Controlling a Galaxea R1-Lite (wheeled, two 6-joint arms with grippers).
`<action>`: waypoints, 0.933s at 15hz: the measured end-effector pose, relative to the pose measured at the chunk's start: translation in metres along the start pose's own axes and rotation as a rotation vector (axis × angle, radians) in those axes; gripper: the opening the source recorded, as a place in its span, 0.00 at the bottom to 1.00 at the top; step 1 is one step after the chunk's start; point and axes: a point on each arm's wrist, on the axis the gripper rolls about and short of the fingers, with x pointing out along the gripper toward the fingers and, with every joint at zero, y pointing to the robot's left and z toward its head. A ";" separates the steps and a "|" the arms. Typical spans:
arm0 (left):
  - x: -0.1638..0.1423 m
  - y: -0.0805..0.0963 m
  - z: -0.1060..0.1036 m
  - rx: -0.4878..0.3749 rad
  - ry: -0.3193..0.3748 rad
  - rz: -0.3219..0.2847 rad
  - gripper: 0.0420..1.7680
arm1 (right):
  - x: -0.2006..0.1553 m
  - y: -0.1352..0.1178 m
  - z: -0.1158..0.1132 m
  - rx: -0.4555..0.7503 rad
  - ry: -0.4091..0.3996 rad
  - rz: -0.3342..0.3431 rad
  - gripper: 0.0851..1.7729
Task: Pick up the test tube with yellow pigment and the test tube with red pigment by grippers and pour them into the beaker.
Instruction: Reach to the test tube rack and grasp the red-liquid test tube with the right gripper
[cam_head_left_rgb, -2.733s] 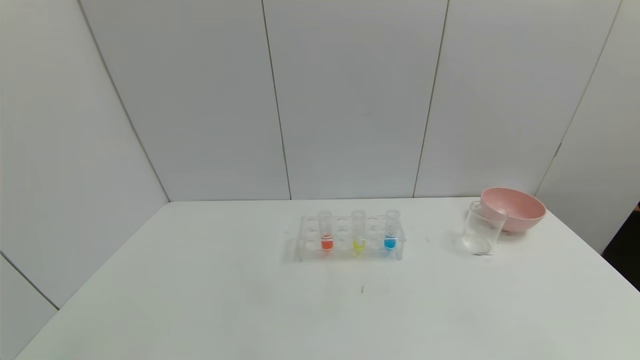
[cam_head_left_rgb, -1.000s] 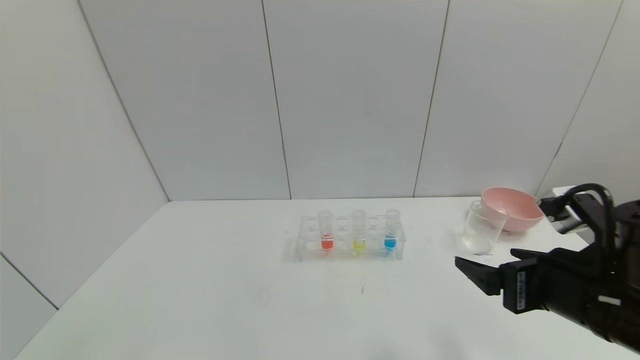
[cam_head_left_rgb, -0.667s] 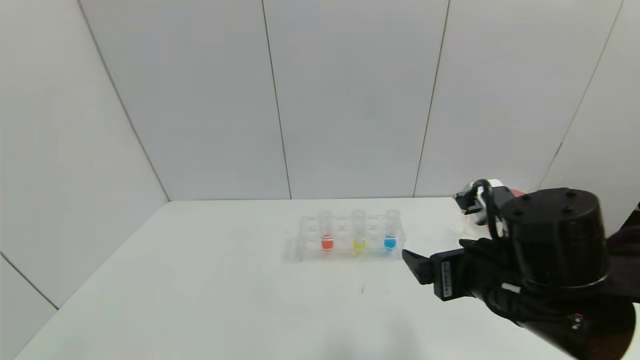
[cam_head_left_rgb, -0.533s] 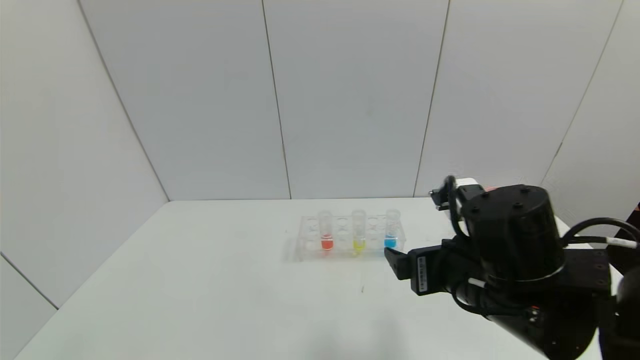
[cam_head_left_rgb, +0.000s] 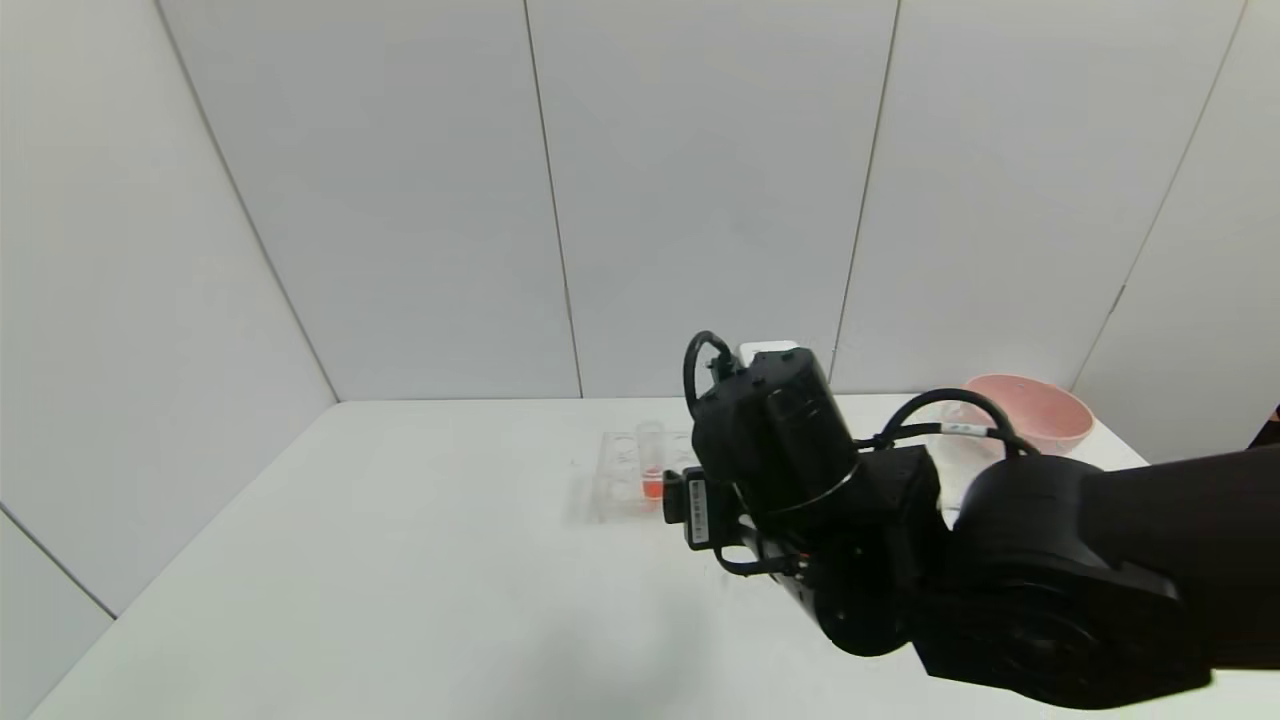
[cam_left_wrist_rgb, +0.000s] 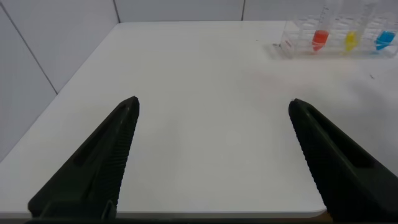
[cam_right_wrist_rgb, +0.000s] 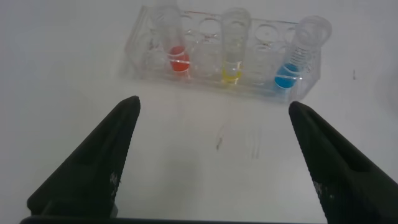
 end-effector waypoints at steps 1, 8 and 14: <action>0.000 0.000 0.000 0.000 0.000 0.000 0.97 | 0.007 0.009 -0.003 -0.009 0.006 0.003 0.96; 0.000 0.000 0.000 0.000 0.000 0.000 0.97 | 0.047 0.050 -0.004 -0.046 -0.012 -0.009 0.96; 0.000 0.000 0.000 0.000 0.000 0.000 0.97 | 0.074 0.068 0.001 -0.045 -0.017 -0.025 0.96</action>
